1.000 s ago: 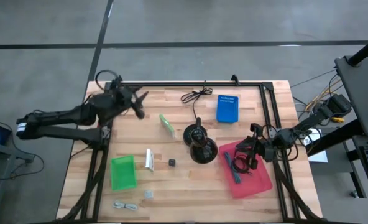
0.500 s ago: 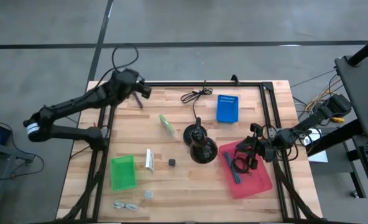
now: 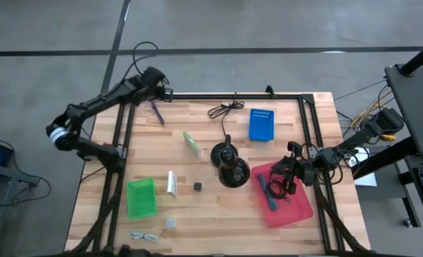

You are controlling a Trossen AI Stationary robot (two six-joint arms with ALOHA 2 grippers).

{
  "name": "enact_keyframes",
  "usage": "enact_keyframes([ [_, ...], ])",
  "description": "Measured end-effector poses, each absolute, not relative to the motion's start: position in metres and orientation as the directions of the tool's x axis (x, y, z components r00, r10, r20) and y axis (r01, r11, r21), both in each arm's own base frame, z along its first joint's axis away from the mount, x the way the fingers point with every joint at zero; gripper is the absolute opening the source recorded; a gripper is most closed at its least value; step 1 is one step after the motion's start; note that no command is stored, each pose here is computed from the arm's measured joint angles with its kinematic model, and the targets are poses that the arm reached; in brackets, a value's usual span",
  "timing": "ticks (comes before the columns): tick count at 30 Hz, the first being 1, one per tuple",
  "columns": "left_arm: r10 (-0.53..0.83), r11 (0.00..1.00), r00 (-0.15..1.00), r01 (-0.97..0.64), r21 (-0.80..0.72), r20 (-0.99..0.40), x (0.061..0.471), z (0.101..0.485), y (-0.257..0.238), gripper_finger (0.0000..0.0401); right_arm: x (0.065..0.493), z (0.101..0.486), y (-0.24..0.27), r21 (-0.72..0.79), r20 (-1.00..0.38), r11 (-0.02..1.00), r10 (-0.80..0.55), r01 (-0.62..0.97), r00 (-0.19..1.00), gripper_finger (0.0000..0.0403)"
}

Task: Pick and place items into bin
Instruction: Put the purple charger cable into the red bin

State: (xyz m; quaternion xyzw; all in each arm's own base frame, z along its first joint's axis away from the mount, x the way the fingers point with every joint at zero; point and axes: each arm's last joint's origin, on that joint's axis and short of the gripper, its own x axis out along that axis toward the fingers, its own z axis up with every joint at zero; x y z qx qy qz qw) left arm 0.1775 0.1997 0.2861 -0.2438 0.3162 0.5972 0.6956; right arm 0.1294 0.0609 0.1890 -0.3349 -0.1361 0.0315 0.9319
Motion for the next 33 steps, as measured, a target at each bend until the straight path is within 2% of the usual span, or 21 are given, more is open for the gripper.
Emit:
enact_keyframes([
  [4, 0.588, 0.120, 0.008, -0.990, 0.078, -0.809, 0.169, 0.273, 0.212, 0.0141, 0.129, 0.189, 0.061, -0.633, 0.232, 0.773, 0.150, 0.032, 0.961, 0.0043],
  [9, 0.533, 0.124, -0.032, -0.986, 0.115, -0.845, 0.172, 0.255, 0.218, 0.0141, 0.129, 0.189, 0.061, -0.634, 0.232, 0.773, 0.150, 0.032, 0.961, 0.0043],
  [14, 0.515, 0.116, -0.048, -0.985, 0.125, -0.856, 0.176, 0.247, 0.223, 0.0141, 0.129, 0.189, 0.061, -0.633, 0.231, 0.773, 0.150, 0.032, 0.961, 0.0043],
  [24, 0.477, -0.042, -0.088, -0.996, 0.078, -0.874, 0.177, 0.231, 0.230, 0.0141, 0.129, 0.189, 0.061, -0.636, 0.230, 0.771, 0.150, 0.032, 0.961, 0.0043],
  [33, 0.423, -0.061, -0.131, -0.991, 0.116, -0.897, 0.182, 0.210, 0.237, 0.0141, 0.130, 0.189, 0.061, -0.636, 0.230, 0.771, 0.150, 0.032, 0.962, 0.0043],
])
